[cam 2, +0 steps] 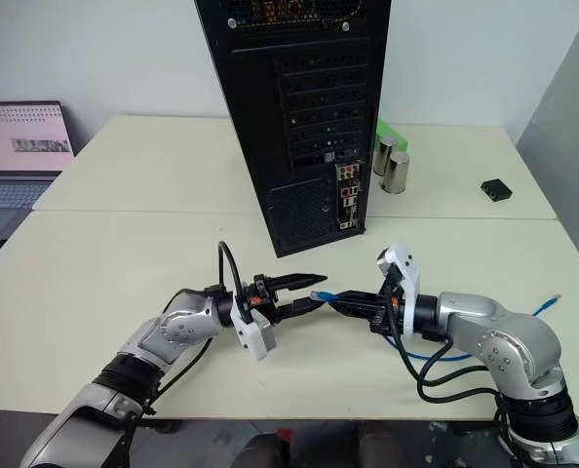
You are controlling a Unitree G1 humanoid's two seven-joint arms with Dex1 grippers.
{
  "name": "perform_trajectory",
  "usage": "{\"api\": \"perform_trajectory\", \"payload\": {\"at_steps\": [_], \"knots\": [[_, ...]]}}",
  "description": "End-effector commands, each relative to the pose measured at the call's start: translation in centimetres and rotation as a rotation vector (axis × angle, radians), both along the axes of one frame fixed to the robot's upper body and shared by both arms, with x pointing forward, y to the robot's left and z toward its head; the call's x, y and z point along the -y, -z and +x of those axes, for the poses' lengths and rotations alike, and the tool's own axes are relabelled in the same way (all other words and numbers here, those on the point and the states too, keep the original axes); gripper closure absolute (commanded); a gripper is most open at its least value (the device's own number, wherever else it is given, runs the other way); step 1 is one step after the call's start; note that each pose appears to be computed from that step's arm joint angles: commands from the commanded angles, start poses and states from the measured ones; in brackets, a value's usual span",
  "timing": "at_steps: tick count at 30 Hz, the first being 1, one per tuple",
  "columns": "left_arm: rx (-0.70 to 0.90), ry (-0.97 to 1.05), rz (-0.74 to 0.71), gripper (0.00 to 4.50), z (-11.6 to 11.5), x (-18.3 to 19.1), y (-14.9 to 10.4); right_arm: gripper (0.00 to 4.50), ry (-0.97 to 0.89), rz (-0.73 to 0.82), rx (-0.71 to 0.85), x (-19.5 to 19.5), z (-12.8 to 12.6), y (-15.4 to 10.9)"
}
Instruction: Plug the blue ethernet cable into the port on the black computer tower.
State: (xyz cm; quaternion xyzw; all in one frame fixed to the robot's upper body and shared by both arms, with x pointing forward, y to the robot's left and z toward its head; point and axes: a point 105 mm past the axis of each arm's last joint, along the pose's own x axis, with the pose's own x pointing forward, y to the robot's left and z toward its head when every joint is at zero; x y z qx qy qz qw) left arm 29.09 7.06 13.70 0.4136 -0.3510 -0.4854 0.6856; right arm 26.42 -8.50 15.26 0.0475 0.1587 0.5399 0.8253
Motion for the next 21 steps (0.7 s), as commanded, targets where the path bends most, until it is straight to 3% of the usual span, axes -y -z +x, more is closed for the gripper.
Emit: {"api": "perform_trajectory", "payload": {"at_steps": [1, 7, 12, 21], "knots": [[-0.115, -0.067, -0.091, 1.59, 0.6, -1.6, -1.4, 4.5, 0.078, -0.001, 0.117, 1.4, 0.4, -1.9], [-0.468, -0.198, -0.24, 0.34, 1.9, -2.4, -1.4, 4.5, 0.297, -0.056, 0.326, 1.8, 2.9, -3.4], [-0.644, -0.252, -0.336, 0.34, 2.1, -1.0, -2.3, 4.5, 0.449, -0.08, 0.466, -0.3, 5.1, -4.2], [-0.71, -0.415, -0.462, 0.34, 4.0, -1.1, -4.0, 4.5, 0.796, -0.032, 0.474, -0.6, 8.3, -5.0]]}}
